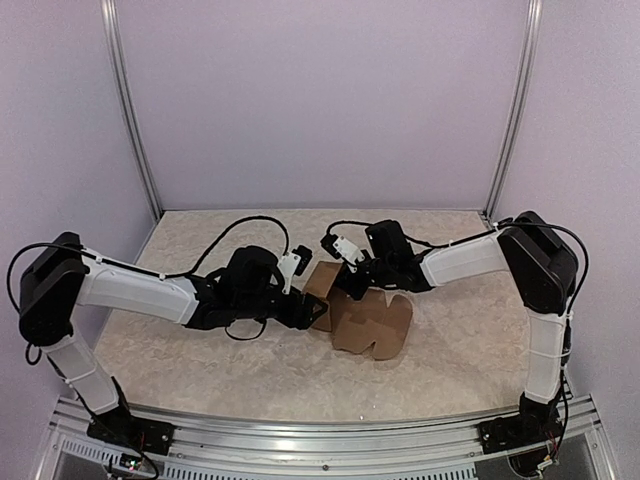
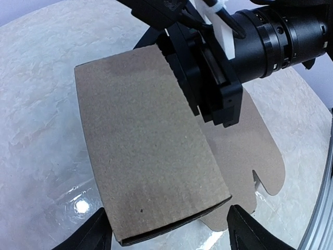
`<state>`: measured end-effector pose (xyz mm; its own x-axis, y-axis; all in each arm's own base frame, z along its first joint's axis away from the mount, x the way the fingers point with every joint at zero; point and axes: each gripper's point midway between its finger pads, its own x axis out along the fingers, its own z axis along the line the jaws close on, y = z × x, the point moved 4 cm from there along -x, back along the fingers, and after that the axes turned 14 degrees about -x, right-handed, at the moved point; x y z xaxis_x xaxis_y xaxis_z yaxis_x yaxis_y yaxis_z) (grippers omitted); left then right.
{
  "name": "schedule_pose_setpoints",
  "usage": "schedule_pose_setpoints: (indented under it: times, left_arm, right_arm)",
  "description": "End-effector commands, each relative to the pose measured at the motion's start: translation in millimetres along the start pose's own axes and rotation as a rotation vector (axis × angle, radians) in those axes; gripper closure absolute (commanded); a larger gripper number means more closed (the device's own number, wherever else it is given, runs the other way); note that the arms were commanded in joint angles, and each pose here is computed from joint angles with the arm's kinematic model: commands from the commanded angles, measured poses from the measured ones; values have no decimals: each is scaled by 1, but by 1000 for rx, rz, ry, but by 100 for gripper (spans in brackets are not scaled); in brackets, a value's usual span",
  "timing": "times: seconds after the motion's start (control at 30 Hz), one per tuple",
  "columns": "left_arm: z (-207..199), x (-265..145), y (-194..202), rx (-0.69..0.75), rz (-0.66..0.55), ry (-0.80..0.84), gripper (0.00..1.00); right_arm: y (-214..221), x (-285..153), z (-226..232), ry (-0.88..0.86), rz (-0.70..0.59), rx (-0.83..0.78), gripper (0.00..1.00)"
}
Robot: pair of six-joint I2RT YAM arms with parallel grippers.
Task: Fold the paper box
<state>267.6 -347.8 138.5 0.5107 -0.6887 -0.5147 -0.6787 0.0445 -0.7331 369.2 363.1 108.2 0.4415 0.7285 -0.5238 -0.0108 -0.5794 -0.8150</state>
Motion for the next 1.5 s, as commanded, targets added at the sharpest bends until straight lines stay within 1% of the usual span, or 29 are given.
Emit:
schedule_pose_setpoints:
  times: [0.0,0.13,0.2,0.27,0.33,0.4,0.5,0.63,0.73,0.8,0.87,1.17,1.3,1.47]
  left_arm:
    - [-2,-20,12,42,100,-23,25]
    - [-1,-43,4,67,123,-44,21]
    - [-2,-52,-11,74,94,-27,20]
    - [5,-56,-31,57,38,-37,20]
    - [15,-54,-52,26,-11,-45,22]
    - [25,-47,-70,-11,-35,-50,26]
    - [33,-26,-82,-32,-15,-24,29]
    - [33,4,-84,-41,36,30,29]
    - [31,17,-81,-54,66,61,29]
    - [35,27,-71,-73,101,62,29]
    - [37,34,-66,-85,103,76,29]
    - [64,62,-32,-159,203,-29,31]
    - [60,58,-39,-155,183,-14,31]
    - [50,45,-63,-149,111,32,28]
  right_arm:
    - [10,-2,29,-120,-21,-84,85]
    - [19,2,37,-163,-20,-94,84]
    - [22,4,39,-175,-16,-91,83]
    - [25,6,39,-178,-20,-80,81]
    - [26,7,38,-187,-32,-59,80]
    - [28,7,34,-184,-38,-40,80]
    - [31,7,30,-185,-45,-19,79]
    - [37,6,24,-190,-47,12,79]
    - [40,5,19,-192,-54,37,79]
    - [41,3,15,-192,-59,57,79]
    - [42,3,14,-196,-62,68,79]
    - [45,9,14,-211,-69,85,78]
    - [45,9,13,-200,-74,92,79]
    - [41,5,11,-172,-103,95,79]
